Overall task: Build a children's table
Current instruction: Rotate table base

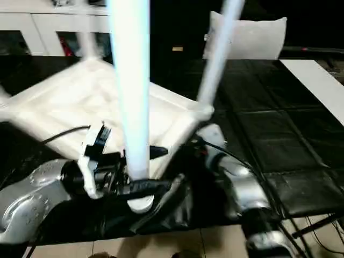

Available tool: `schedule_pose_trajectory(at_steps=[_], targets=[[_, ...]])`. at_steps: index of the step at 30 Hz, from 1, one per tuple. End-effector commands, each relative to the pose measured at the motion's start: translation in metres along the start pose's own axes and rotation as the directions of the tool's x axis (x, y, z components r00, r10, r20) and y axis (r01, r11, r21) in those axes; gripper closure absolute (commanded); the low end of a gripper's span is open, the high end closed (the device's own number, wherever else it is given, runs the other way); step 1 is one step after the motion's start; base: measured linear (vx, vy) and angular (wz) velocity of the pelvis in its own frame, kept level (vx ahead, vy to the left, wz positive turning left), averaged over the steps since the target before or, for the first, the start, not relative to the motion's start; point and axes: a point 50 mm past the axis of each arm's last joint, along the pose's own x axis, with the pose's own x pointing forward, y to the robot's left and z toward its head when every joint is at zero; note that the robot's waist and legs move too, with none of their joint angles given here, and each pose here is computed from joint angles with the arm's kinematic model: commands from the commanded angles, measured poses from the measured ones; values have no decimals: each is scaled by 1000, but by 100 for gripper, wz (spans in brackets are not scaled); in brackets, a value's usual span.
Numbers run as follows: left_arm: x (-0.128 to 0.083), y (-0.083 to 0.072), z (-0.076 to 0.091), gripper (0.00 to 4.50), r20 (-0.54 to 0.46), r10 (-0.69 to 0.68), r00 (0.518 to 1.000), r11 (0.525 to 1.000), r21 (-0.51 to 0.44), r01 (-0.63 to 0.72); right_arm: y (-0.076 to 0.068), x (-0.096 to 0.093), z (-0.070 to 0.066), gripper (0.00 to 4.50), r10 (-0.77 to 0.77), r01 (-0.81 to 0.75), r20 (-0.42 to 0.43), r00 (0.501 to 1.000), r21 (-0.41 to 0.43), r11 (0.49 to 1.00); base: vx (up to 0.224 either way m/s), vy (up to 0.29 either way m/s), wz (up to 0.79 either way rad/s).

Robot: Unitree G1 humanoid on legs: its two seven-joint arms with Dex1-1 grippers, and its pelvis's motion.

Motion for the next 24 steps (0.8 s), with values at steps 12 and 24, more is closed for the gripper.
schedule_pose_trajectory(at_steps=[12, 24], targets=[[23, 44, 12, 9, 10, 149, 989, 979, 136, -149, -26, -12, 8, 0, -114, 117, 93, 989, -27, 993, 0, 0, 0], [56, 69, 8, 9, 0, 268, 963, 928, 268, -258, -41, -62, 3, 0, -65, 66, 160, 985, 1, 998, 0, 0, 0]])
